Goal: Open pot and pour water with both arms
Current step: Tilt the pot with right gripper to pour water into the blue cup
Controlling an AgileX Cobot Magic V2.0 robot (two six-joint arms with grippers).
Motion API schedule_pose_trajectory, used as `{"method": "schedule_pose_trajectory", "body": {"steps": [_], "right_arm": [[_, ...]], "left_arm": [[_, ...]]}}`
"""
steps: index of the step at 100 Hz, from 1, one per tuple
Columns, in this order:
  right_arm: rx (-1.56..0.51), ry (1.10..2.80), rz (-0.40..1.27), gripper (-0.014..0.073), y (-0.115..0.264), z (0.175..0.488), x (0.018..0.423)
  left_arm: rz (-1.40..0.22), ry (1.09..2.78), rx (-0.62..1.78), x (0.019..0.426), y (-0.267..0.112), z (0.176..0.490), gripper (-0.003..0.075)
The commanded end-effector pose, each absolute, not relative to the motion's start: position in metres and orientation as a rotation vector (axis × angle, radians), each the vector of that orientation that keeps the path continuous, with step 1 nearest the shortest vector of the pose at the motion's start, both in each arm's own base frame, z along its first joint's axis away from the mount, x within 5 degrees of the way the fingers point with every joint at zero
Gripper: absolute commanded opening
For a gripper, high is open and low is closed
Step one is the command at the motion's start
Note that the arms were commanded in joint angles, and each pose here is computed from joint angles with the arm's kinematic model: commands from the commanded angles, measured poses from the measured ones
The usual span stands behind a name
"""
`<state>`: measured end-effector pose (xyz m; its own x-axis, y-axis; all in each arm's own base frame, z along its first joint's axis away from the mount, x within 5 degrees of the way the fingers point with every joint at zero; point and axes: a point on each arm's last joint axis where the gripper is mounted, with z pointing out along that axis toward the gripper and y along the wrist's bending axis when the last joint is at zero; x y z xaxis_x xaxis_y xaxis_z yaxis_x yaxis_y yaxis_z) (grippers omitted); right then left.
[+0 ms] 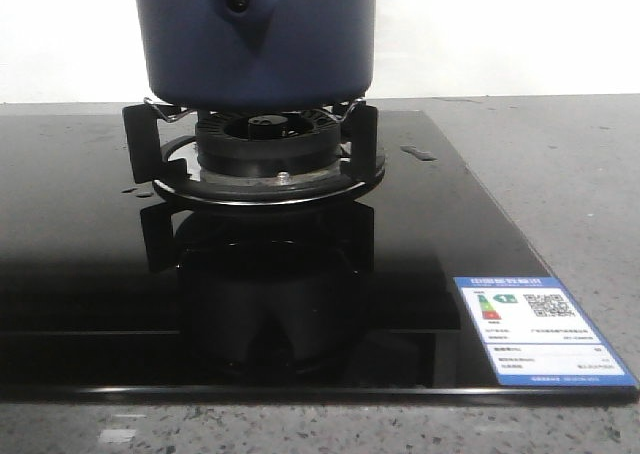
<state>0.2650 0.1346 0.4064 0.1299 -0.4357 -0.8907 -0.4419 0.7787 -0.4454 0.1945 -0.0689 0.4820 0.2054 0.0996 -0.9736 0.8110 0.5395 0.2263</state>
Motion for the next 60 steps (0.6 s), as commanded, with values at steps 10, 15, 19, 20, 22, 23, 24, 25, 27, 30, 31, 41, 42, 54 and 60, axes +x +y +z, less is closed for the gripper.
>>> {"method": "schedule_pose_trajectory", "body": {"steps": [10,15,19,20,22,23,24,25,27,30,31,41,42,54,60], "right_arm": [[-0.790,1.299,-0.069,0.0246,0.146,0.439,0.266],[-0.819,1.284,-0.093,0.0246,0.149,0.438,0.268],[-0.845,1.276,-0.116,0.0246,0.151,0.436,0.270],[-0.849,1.274,-0.120,0.0246,0.151,0.436,0.270],[-0.863,1.269,-0.130,0.0246,0.153,0.435,0.272],[-0.870,1.264,-0.139,0.0246,0.153,0.435,0.272],[-0.874,1.263,-0.143,0.0246,0.153,0.434,0.272],[-0.879,1.264,-0.146,0.0246,0.153,0.433,0.273],[-0.890,1.260,-0.157,0.0246,0.154,0.432,0.274],[-0.910,1.255,-0.175,0.0246,0.155,0.430,0.275],[-0.915,1.255,-0.179,0.0246,0.155,0.429,0.276],[-0.973,1.229,-0.236,0.0246,0.158,0.425,0.280],[-0.982,1.226,-0.244,0.0246,0.158,0.424,0.281],[-1.044,1.183,-0.304,0.0246,0.161,0.420,0.285],[-1.070,1.166,-0.329,0.0246,0.162,0.418,0.286]], "left_arm": [[-0.652,1.193,0.804,0.184,-0.068,0.503,0.0312],[-0.652,1.193,0.804,0.184,-0.068,0.503,0.0312],[-0.652,1.193,0.804,0.184,-0.068,0.503,0.0312],[-0.652,1.193,0.804,0.184,-0.068,0.503,0.0312],[-0.652,1.193,0.804,0.184,-0.068,0.503,0.0312],[-0.652,1.193,0.804,0.184,-0.068,0.503,0.0312],[-0.652,1.193,0.804,0.184,-0.068,0.503,0.0312],[-0.652,1.193,0.804,0.184,-0.068,0.503,0.0312],[-0.652,1.193,0.804,0.184,-0.068,0.503,0.0312],[-0.652,1.193,0.804,0.184,-0.068,0.503,0.0312],[-0.652,1.193,0.804,0.184,-0.068,0.503,0.0312],[-0.652,1.193,0.804,0.184,-0.068,0.503,0.0312],[-0.652,1.193,0.804,0.184,-0.068,0.503,0.0312],[-0.651,1.194,0.802,0.184,-0.068,0.503,0.0312],[-0.651,1.194,0.802,0.184,-0.068,0.503,0.0312]]}}
